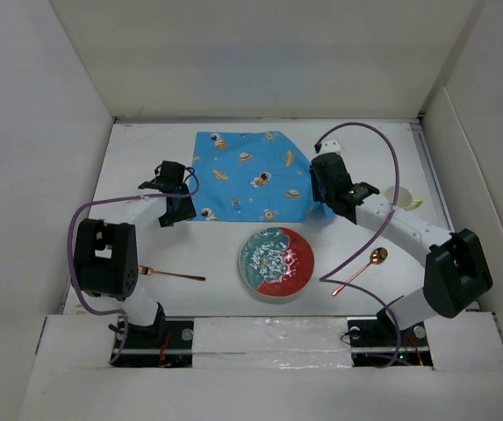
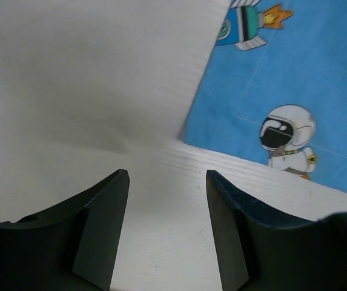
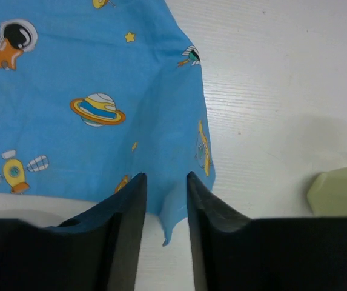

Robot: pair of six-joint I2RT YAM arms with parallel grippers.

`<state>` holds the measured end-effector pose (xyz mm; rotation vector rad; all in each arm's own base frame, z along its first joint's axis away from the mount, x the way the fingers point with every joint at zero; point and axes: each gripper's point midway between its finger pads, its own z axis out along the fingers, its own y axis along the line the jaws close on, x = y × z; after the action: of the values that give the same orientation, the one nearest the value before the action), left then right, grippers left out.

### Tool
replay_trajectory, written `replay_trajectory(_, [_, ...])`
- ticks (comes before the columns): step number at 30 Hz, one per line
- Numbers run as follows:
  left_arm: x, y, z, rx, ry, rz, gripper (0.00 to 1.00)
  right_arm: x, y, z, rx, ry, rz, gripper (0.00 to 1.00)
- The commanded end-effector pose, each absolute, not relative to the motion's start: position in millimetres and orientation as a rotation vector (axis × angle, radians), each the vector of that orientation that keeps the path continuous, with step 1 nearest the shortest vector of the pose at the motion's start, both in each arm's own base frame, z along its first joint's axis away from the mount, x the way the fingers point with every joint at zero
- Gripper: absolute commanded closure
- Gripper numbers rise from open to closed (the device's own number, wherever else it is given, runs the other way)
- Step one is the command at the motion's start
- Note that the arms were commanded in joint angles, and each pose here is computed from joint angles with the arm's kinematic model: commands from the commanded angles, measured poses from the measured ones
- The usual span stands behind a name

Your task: Set the dinner table for one person

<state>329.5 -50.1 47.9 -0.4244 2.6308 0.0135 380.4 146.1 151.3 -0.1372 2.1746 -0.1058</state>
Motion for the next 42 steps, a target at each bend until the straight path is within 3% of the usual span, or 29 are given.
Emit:
replay_trajectory(1, [325.5, -40.5, 39.2, -0.484, 2.615, 0.073, 0.49, 376.8, 143.7, 168.8, -0.059, 2.172, -0.056, 0.58])
replay_trajectory(5, [330.0, -50.7, 28.7, -0.528, 2.624, 0.005, 0.49, 365.2, 133.1, 182.7, -0.021, 2.16, -0.025, 0.44])
replay_trajectory(18, [350.8, -56.3, 15.0, -0.645, 2.573, -0.027, 0.5, 321.7, 141.2, 169.3, -0.05, 2.214, 0.201, 0.43])
replay_trajectory(24, [350.9, -62.6, 2.5, -0.673, 2.6, -0.06, 0.57, 311.2, 132.9, 160.8, -0.019, 2.238, 0.227, 0.44])
replay_trajectory(32, [333.2, -62.5, -4.7, -0.643, 2.656, -0.057, 0.76, 317.8, 116.2, 172.2, 0.036, 2.216, 0.218, 0.44])
replay_trajectory(36, [319.5, -57.3, -5.4, -0.628, 2.681, -0.022, 0.75, 319.3, 114.8, 181.1, 0.044, 2.198, 0.229, 0.44])
replay_trajectory(39, [309.5, -52.5, -8.2, -0.615, 2.716, 0.021, 0.65, 319.8, 115.0, 188.5, 0.048, 2.182, 0.251, 0.44])
replay_trajectory(42, [309.8, -52.6, -8.0, -0.605, 2.723, 0.024, 0.66, 320.5, 115.5, 193.0, 0.049, 2.171, 0.257, 0.44])
